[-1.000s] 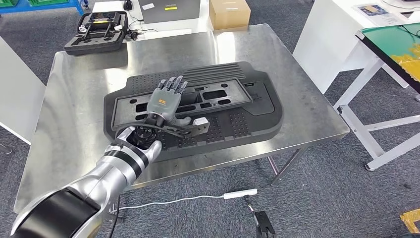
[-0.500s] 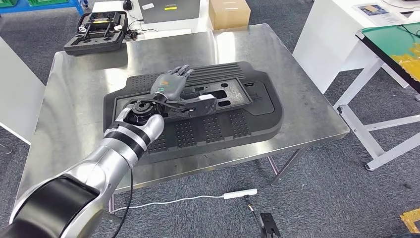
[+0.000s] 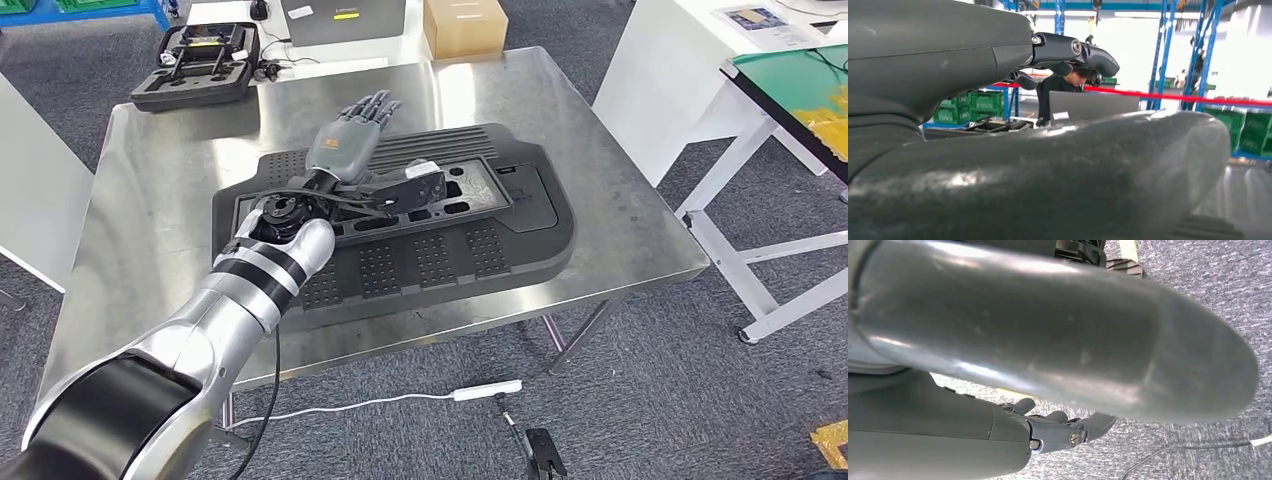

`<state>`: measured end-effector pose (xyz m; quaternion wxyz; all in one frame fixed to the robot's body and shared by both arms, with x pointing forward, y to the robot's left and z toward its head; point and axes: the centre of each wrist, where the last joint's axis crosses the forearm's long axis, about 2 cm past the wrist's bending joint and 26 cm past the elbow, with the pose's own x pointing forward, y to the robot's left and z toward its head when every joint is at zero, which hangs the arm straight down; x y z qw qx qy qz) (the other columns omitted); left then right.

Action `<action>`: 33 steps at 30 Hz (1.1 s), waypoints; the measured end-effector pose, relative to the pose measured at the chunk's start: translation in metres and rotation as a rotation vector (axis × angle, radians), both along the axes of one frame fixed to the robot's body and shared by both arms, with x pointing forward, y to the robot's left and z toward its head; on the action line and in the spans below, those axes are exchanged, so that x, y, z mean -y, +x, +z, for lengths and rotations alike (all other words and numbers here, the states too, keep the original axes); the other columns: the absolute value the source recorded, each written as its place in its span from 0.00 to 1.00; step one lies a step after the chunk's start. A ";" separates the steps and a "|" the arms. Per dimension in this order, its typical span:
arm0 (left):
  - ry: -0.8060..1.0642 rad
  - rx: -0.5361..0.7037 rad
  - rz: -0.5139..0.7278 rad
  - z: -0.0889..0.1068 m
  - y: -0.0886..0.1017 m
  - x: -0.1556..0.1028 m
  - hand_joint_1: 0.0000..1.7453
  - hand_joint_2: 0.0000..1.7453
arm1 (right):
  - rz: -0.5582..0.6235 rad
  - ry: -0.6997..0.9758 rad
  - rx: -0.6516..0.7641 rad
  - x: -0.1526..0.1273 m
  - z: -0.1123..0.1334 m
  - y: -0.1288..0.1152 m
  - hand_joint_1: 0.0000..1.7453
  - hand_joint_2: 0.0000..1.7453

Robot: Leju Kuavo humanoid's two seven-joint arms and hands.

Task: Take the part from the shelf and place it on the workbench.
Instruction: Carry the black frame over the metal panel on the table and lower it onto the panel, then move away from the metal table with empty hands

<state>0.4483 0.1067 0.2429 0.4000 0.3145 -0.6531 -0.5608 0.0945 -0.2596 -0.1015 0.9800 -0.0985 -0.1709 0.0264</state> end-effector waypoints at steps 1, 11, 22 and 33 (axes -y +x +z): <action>-0.009 0.010 -0.003 0.002 0.000 0.001 0.00 0.00 | 0.001 -0.002 0.000 0.001 0.000 0.000 0.00 0.00; -0.085 0.068 -0.016 0.003 -0.003 0.006 0.00 0.00 | 0.001 -0.011 -0.001 0.004 0.000 0.001 0.00 0.00; -0.150 0.132 0.041 -0.003 -0.003 -0.004 0.00 0.00 | 0.000 -0.019 -0.006 0.004 0.000 0.002 0.00 0.00; -0.252 0.182 0.066 -0.001 -0.002 -0.012 0.00 0.00 | 0.000 -0.023 -0.004 0.004 0.000 0.002 0.00 0.00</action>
